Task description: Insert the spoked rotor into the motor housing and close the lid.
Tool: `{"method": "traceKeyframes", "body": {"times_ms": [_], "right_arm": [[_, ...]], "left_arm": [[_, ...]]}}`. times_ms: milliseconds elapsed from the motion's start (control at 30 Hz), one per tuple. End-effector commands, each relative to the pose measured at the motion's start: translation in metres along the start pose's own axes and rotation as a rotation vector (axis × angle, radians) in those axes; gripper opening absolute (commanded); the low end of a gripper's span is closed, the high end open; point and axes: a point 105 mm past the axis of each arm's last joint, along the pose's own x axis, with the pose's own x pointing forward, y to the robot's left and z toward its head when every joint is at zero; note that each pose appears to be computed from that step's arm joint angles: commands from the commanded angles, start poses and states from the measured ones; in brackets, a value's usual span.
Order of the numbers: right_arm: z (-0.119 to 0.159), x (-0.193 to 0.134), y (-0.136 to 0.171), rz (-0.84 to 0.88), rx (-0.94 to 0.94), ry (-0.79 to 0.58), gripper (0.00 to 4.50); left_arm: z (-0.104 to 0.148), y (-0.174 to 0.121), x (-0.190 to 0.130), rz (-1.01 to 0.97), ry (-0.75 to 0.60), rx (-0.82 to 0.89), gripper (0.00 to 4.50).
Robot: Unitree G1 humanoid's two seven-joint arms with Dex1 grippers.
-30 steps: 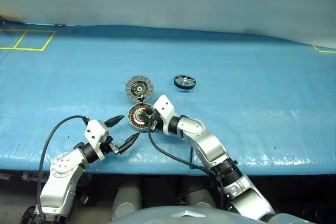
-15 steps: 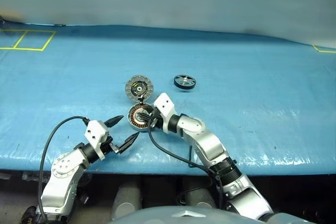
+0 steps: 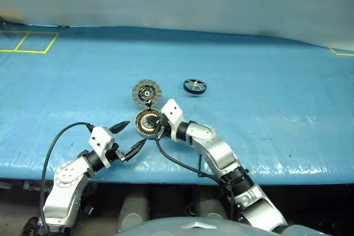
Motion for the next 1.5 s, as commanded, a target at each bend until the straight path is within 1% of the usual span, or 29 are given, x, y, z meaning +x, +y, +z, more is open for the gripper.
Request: {"method": "traceKeyframes", "body": {"times_ms": [33, 200, 400, 500, 867, 1067, 1267, 1433, 1500], "right_arm": [[-0.006, 0.001, 0.004, 0.006, -0.062, 0.041, 0.02], [0.001, 0.000, 0.001, -0.016, -0.096, 0.032, 0.02], [0.026, -0.004, 0.003, 0.002, -0.092, -0.058, 0.02], [0.031, -0.004, 0.004, 0.012, -0.095, -0.068, 0.02], [0.021, 0.007, 0.000, 0.019, -0.104, -0.021, 0.02], [0.007, 0.012, -0.002, 0.036, -0.122, 0.053, 0.02], [-0.016, 0.008, -0.002, 0.027, -0.150, 0.152, 0.02], [-0.019, 0.004, 0.000, 0.023, -0.159, 0.151, 0.02], [-0.014, 0.003, 0.002, 0.025, -0.144, 0.117, 0.02]], "left_arm": [[0.005, 0.001, 0.000, 0.009, -0.018, 0.026, 4.50], [0.004, 0.000, 0.000, 0.009, -0.017, 0.022, 4.50], [0.004, -0.001, 0.001, 0.007, -0.016, 0.020, 4.50], [0.003, -0.001, 0.001, 0.006, -0.014, 0.020, 4.50], [0.003, 0.000, 0.001, 0.010, -0.015, 0.020, 4.50], [0.003, 0.000, 0.001, 0.015, -0.016, 0.020, 4.50], [0.003, -0.001, -0.001, 0.021, -0.015, 0.020, 4.50], [0.003, -0.001, -0.001, 0.021, -0.015, 0.018, 4.50], [0.003, -0.001, -0.001, 0.019, -0.014, 0.017, 4.50]]}}
